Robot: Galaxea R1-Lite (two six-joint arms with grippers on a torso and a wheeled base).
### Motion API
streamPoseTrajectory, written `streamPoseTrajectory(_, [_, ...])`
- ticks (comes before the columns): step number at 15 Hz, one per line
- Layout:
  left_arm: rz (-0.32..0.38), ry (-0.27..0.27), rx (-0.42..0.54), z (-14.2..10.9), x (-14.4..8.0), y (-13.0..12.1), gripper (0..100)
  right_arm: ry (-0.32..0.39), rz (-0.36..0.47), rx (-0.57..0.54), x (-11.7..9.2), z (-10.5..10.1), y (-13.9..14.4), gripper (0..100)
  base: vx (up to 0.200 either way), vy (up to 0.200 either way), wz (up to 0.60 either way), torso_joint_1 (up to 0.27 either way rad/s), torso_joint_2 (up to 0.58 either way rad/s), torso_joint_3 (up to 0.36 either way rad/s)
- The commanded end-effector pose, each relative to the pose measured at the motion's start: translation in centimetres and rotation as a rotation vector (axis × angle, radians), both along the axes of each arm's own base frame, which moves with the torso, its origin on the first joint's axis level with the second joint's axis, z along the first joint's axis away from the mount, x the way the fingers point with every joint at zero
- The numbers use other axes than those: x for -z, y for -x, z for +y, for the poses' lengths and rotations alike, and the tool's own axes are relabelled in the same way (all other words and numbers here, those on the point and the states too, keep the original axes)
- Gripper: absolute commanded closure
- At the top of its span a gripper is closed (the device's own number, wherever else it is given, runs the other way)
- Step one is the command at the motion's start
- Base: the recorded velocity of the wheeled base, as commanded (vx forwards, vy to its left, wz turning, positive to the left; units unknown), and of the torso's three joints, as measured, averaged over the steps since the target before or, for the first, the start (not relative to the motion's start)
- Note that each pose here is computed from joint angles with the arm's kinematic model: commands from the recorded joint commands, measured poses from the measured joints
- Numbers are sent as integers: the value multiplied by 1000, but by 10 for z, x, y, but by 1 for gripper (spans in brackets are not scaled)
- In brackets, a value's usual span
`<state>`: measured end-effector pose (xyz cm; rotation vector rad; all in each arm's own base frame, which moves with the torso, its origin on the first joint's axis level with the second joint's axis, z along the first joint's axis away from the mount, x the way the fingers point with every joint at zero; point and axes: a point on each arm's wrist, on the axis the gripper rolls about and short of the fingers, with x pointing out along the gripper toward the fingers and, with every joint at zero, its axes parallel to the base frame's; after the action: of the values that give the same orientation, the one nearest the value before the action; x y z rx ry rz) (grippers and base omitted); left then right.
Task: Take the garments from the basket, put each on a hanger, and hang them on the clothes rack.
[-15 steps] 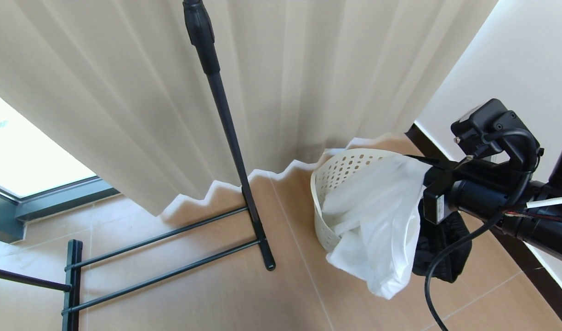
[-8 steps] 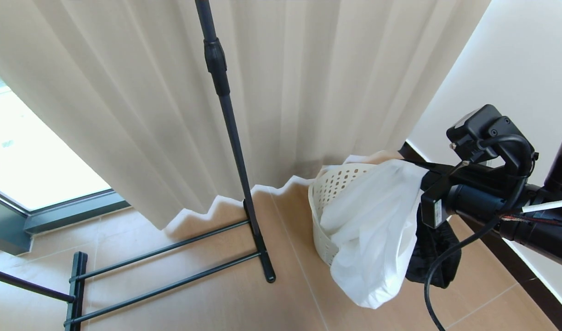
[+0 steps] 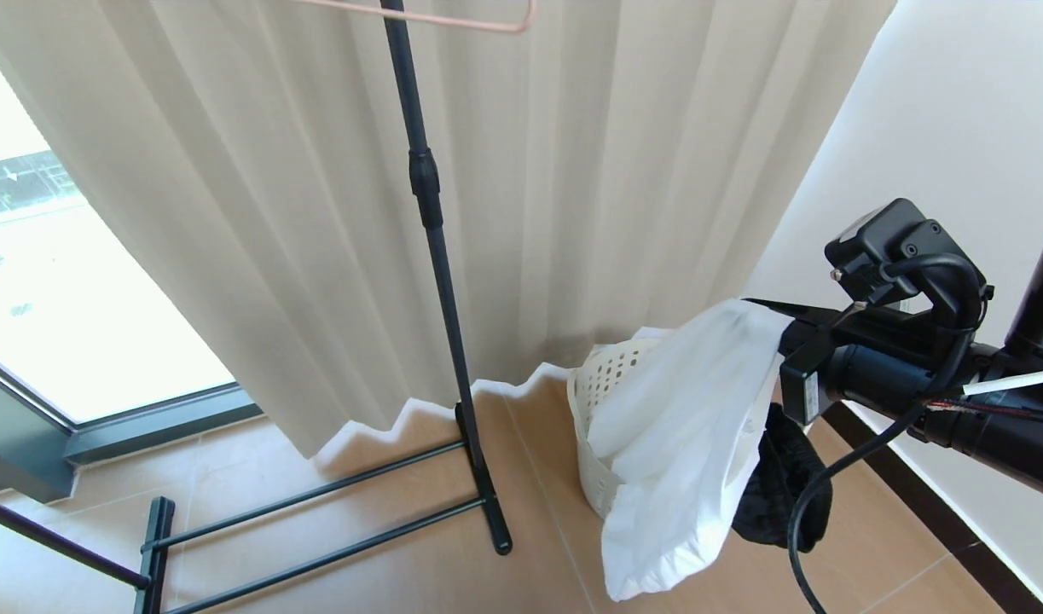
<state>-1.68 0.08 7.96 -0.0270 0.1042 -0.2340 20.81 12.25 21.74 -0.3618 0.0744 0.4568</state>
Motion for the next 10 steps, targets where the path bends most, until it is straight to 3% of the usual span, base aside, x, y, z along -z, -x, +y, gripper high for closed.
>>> streamPoseTrajectory(1, [1,0,1,0,0,0,0,1,1,4,0,0,-1,100,0,0,0,32,-393,-129])
streamPoseTrajectory(10, [1,1,0,0,0,0,0,11,15,3,5,0,-2,100,0,0,0,117,-466,-146])
